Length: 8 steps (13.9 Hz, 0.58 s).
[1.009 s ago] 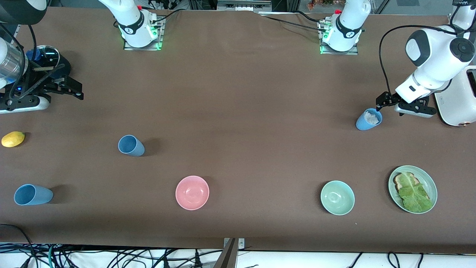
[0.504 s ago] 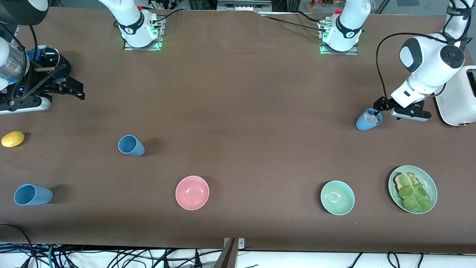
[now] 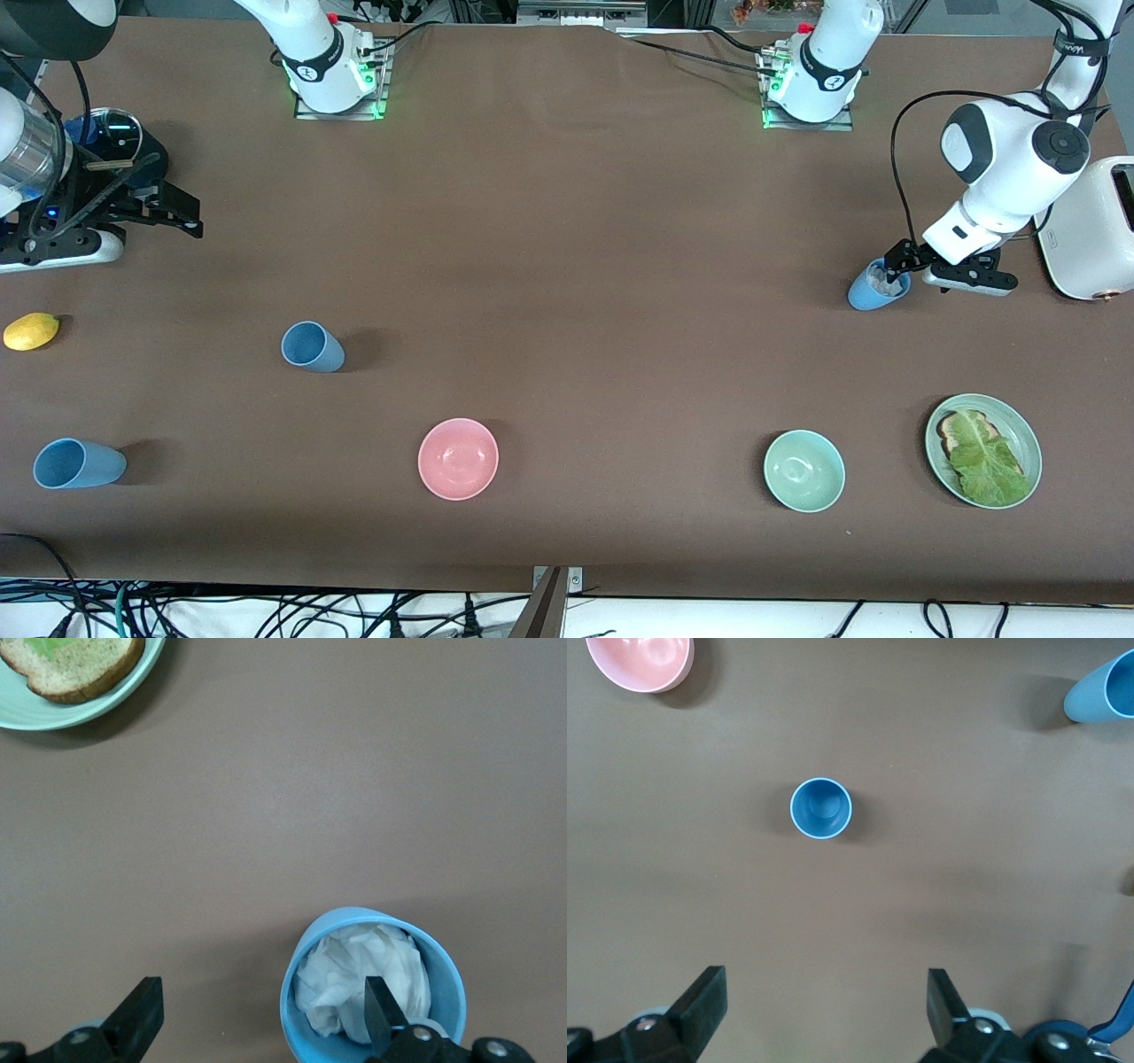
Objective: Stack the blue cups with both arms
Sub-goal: 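Lower the left gripper over the tissue-filled blue cup, then close the left gripper on the rim of the tissue cup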
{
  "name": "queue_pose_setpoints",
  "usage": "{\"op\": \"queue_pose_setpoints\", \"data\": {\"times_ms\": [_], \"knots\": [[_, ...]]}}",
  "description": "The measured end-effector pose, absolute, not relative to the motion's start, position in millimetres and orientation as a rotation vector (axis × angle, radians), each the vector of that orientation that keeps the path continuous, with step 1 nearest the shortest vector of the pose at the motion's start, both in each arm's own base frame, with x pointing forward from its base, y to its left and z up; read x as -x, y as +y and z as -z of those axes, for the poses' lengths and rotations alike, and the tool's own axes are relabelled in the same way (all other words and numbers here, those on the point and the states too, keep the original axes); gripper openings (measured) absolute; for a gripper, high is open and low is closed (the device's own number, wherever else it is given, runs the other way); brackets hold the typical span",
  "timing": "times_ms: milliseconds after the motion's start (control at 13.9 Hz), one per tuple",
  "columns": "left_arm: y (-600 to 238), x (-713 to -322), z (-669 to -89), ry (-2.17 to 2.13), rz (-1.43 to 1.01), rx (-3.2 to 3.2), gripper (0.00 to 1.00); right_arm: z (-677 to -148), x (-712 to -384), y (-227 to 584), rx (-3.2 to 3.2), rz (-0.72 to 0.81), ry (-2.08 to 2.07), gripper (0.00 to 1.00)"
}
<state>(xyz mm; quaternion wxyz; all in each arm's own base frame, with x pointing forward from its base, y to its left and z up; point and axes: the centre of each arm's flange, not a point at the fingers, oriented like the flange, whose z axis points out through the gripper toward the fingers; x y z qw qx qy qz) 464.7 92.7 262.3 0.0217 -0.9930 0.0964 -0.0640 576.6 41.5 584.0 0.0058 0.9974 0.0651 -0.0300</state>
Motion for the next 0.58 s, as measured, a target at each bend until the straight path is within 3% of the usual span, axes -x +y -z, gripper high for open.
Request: {"op": "queue_pose_setpoints", "data": {"times_ms": [504, 576], "knots": [[91, -464, -241, 0.308, 0.209, 3.064, 1.00, -583, -575, 41, -3.121, 0.116, 0.204, 1.00], [91, -464, -240, 0.308, 0.208, 3.063, 0.95, -583, -575, 41, -3.121, 0.117, 0.204, 1.00]]}}
